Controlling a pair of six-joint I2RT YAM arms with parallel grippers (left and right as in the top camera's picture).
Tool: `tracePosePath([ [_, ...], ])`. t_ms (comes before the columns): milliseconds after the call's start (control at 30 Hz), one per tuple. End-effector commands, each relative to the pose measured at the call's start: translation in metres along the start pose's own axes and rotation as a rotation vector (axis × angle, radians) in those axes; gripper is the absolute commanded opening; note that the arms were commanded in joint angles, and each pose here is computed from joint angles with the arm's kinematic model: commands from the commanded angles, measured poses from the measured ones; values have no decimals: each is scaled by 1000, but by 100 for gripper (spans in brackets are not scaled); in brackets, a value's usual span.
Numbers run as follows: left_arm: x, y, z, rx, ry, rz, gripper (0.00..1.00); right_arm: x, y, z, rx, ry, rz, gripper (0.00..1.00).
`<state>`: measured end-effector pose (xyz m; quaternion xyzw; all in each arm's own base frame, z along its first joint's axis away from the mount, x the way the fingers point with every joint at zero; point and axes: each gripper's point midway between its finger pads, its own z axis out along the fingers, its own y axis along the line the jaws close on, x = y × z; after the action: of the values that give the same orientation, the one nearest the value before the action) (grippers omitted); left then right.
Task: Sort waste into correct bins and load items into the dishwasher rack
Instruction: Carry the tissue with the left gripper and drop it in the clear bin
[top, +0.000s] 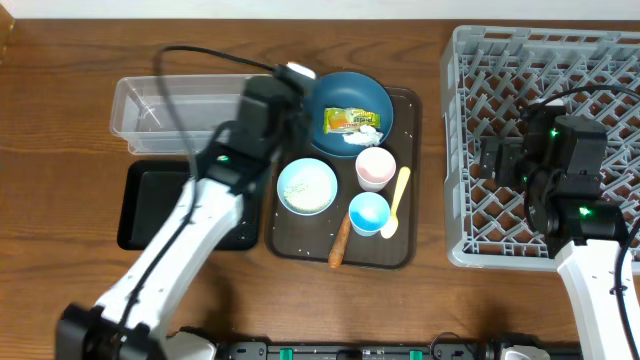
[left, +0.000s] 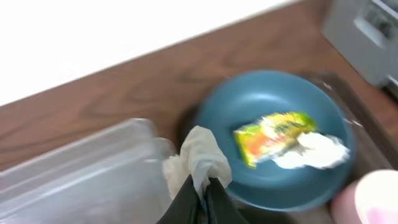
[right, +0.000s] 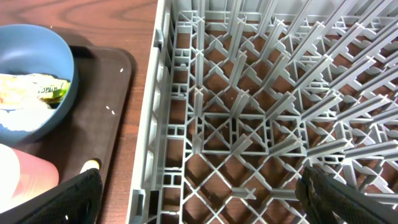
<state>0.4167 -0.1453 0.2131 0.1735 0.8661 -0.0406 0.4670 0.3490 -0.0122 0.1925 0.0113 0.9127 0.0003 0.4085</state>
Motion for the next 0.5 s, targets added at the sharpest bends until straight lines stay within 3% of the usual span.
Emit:
tracePosePath([
  [0,-7,44,-5,-92,-20,-62,6,-9,7,-3,-19,-20,-12,99],
  [300,36,127,20,-239,75,-209,7,-10,7,-3,-19,-23,-12,99],
  [333,39,130,23,-244,81,-214,12,-10,7,-3,-19,-23,-12,99],
  [400,41,131,28,-233,80,-218,42,-10,7,-3,-19,-23,-12,99],
  [467,33,127,28,-208,53,-216,59,-10,7,-3,-19,-23,-12,99],
])
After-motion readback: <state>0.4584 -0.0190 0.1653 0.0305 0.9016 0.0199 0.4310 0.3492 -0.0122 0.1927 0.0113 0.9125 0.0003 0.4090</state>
